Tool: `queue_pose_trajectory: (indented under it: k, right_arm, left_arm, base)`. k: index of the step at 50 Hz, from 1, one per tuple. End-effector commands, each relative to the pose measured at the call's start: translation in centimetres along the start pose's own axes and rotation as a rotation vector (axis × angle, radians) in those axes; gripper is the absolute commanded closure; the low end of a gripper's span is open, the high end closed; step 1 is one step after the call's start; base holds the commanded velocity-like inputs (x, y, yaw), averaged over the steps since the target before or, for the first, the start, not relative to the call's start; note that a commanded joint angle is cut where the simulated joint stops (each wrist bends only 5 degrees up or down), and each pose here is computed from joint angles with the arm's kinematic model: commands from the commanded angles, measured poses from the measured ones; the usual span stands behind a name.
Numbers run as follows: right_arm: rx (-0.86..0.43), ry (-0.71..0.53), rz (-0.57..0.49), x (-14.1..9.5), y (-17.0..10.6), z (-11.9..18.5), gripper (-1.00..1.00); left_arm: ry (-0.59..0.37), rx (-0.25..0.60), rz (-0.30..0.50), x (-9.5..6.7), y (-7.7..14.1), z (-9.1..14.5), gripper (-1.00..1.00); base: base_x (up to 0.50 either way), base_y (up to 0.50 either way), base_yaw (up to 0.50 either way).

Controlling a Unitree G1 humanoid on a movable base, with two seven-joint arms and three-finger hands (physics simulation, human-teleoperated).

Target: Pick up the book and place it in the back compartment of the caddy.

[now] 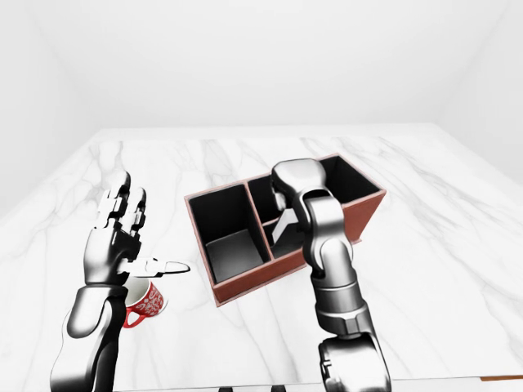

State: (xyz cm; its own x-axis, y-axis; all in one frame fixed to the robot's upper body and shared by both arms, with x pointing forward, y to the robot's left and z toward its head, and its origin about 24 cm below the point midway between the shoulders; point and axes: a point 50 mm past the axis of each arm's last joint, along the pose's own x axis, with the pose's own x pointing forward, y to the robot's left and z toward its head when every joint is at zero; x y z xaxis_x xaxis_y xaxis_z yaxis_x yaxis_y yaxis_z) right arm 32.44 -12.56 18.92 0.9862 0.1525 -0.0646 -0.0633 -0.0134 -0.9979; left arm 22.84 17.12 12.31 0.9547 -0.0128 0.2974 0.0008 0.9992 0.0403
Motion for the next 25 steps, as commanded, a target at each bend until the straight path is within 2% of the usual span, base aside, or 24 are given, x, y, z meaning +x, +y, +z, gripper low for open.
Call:
queue_pose_trajectory:
  k: [1, 25]
  right_arm:
    - [-0.016, -0.006, -0.023, 0.6, -0.3, 0.3, 1.0]
    - [-0.029, 0.016, -0.015, 2.2, 0.9, -0.1, 1.0]
  left_arm:
    - [-0.005, 0.0, 0.001, 0.0, 0.0, 0.1, -1.0]
    - [-0.012, 0.0, 0.004, 0.0, 0.1, 0.3, -1.0]
  base:
    - [0.0, 0.0, 0.0]
    - [0.0, 0.0, 0.0]
